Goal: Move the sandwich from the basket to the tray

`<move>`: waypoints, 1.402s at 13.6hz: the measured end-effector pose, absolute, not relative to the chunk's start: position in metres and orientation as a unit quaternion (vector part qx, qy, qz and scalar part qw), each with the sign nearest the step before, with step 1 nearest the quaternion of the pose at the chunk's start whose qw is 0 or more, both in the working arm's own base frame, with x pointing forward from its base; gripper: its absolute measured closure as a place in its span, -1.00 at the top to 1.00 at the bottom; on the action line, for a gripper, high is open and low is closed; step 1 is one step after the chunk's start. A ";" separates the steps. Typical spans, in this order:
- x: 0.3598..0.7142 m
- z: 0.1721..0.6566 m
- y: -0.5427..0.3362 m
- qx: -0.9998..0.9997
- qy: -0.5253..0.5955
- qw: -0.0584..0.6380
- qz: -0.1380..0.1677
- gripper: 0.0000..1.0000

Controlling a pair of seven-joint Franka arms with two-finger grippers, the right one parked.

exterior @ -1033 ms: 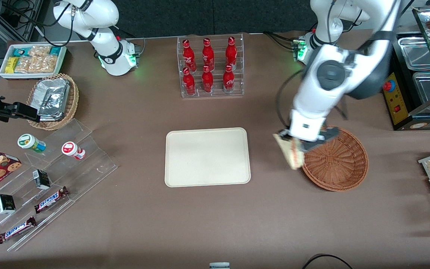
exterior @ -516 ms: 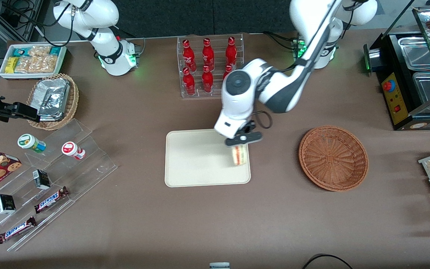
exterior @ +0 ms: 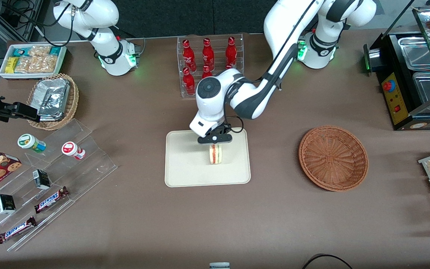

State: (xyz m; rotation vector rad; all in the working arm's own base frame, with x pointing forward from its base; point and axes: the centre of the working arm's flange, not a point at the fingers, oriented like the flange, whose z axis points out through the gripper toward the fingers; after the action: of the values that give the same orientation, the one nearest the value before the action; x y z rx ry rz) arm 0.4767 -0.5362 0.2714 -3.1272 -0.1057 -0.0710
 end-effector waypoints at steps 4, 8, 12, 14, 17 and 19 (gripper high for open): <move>0.481 0.240 -0.537 -0.999 -0.027 0.008 -0.031 -0.72; 0.484 0.240 -0.540 -0.999 -0.026 0.001 -0.037 -0.41; 0.489 0.252 -0.542 -0.998 -0.039 -0.002 -0.041 0.43; 0.504 0.298 -0.539 -0.994 -0.089 -0.009 -0.055 0.82; 0.537 0.410 -0.498 -0.986 -0.149 -0.017 -0.078 1.00; 0.550 0.470 -0.456 -0.980 -0.180 -0.016 -0.086 1.00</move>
State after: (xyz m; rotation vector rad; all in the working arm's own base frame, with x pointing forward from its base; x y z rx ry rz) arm 0.5497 -0.4560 0.4701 -3.1091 -0.5710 -0.2729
